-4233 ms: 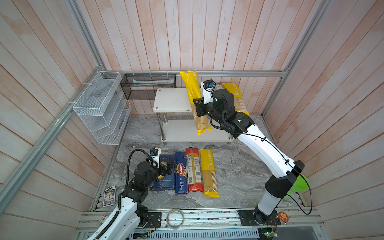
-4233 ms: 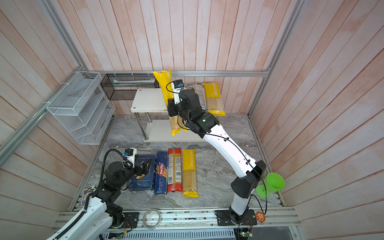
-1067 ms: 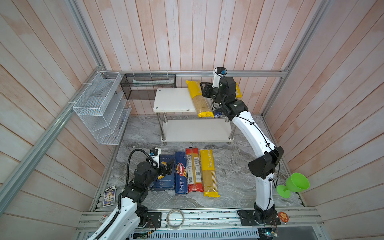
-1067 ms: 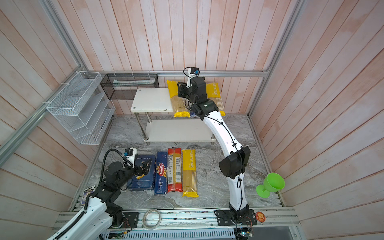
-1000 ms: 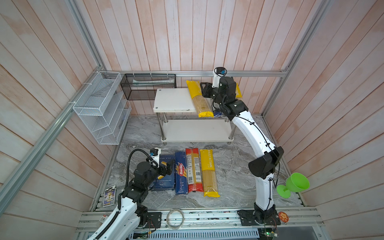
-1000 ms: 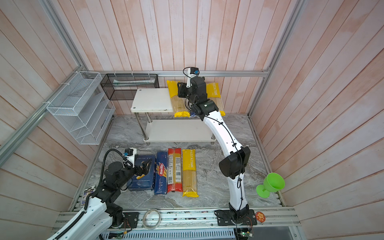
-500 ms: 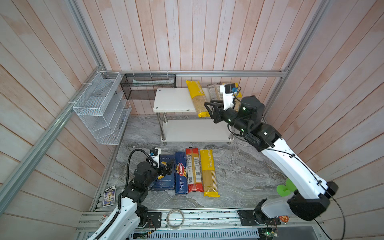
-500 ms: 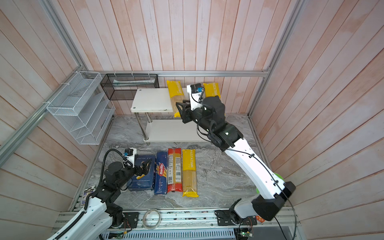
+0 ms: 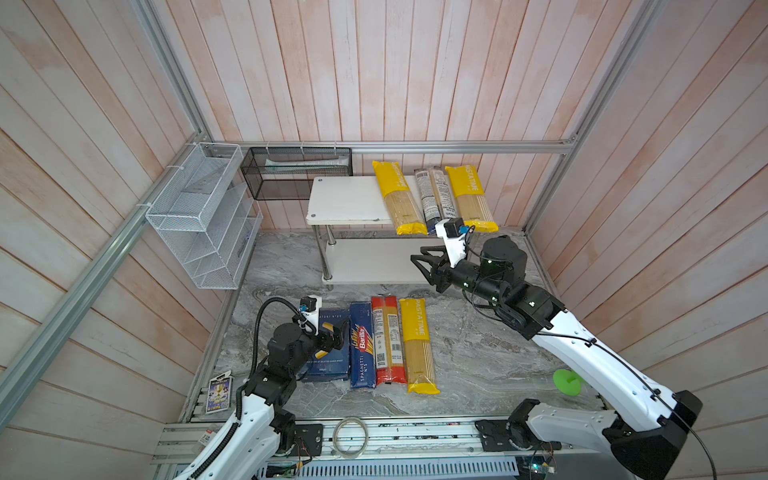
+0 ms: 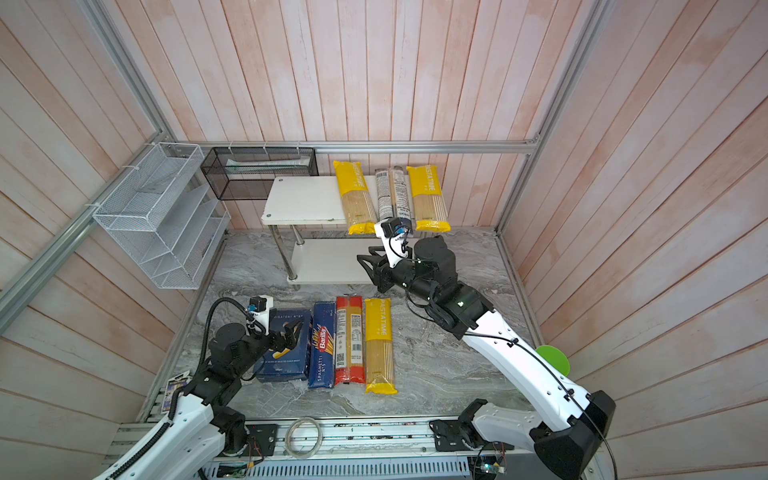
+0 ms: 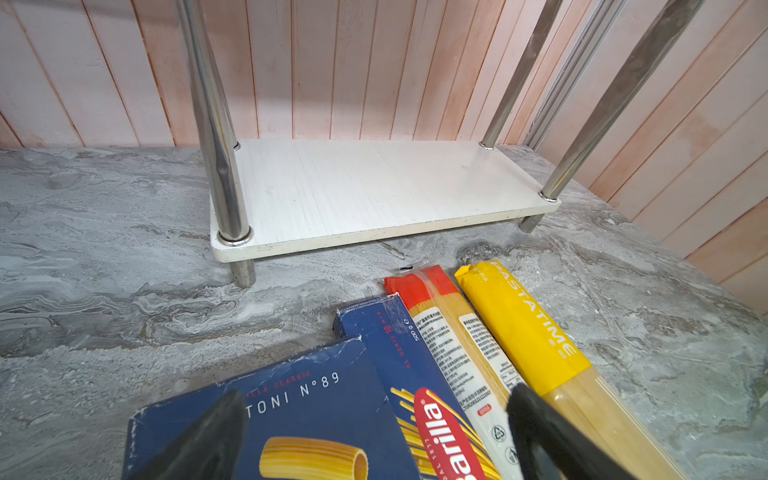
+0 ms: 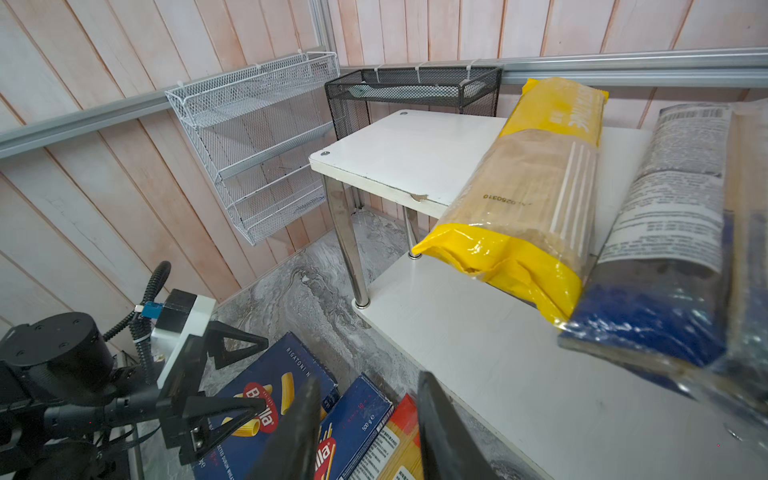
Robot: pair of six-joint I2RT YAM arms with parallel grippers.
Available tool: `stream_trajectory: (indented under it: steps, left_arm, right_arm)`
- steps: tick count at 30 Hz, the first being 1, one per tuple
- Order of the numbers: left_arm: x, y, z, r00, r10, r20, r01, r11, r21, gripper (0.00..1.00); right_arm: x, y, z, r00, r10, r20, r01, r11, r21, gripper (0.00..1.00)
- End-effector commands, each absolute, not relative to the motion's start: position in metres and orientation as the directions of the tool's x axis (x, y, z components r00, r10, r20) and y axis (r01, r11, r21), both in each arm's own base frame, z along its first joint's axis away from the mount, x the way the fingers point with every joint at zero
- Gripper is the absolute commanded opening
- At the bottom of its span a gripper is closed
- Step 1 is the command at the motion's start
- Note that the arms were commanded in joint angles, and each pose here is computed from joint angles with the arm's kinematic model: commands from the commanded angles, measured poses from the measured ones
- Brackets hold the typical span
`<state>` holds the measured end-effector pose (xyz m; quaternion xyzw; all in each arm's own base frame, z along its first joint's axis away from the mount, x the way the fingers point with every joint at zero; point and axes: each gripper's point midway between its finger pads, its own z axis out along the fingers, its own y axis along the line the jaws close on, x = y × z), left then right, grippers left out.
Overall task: Place and organize the pasta boxes and bags onto the shelf
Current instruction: 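Withdraw the open right gripper from the shelf toward the table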
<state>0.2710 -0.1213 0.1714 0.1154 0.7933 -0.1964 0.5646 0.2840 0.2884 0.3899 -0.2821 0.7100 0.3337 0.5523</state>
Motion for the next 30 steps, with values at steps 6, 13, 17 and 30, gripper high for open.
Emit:
stream_trajectory:
  steps: [6, 13, 17, 30]
  left_arm:
    - [0.271, -0.122, 0.173, -0.324, -0.031, -0.945, 0.412, 0.895, -0.171, 1.0]
    - [0.271, -0.122, 0.175, -0.322, -0.033, -0.946, 0.411, 0.895, -0.172, 1.0]
    - [0.271, -0.122, 0.174, -0.323, -0.034, -0.946, 0.41, 0.896, -0.172, 1.0]
    - [0.27, -0.122, 0.175, -0.32, -0.034, -0.947, 0.412, 0.895, -0.171, 1.0]
  right_arm:
    - [0.293, 0.311, 0.39, -0.193, -0.072, -0.979, -0.82, 0.56, 0.12, 0.4]
    - [0.304, 0.316, 0.394, -0.161, -0.084, -0.983, -0.815, 0.573, 0.085, 0.4]
    - [0.309, 0.32, 0.395, -0.153, -0.09, -0.984, -0.82, 0.568, 0.075, 0.4]
    - [0.331, 0.344, 0.389, -0.167, -0.12, -0.979, -0.838, 0.541, 0.076, 0.4]
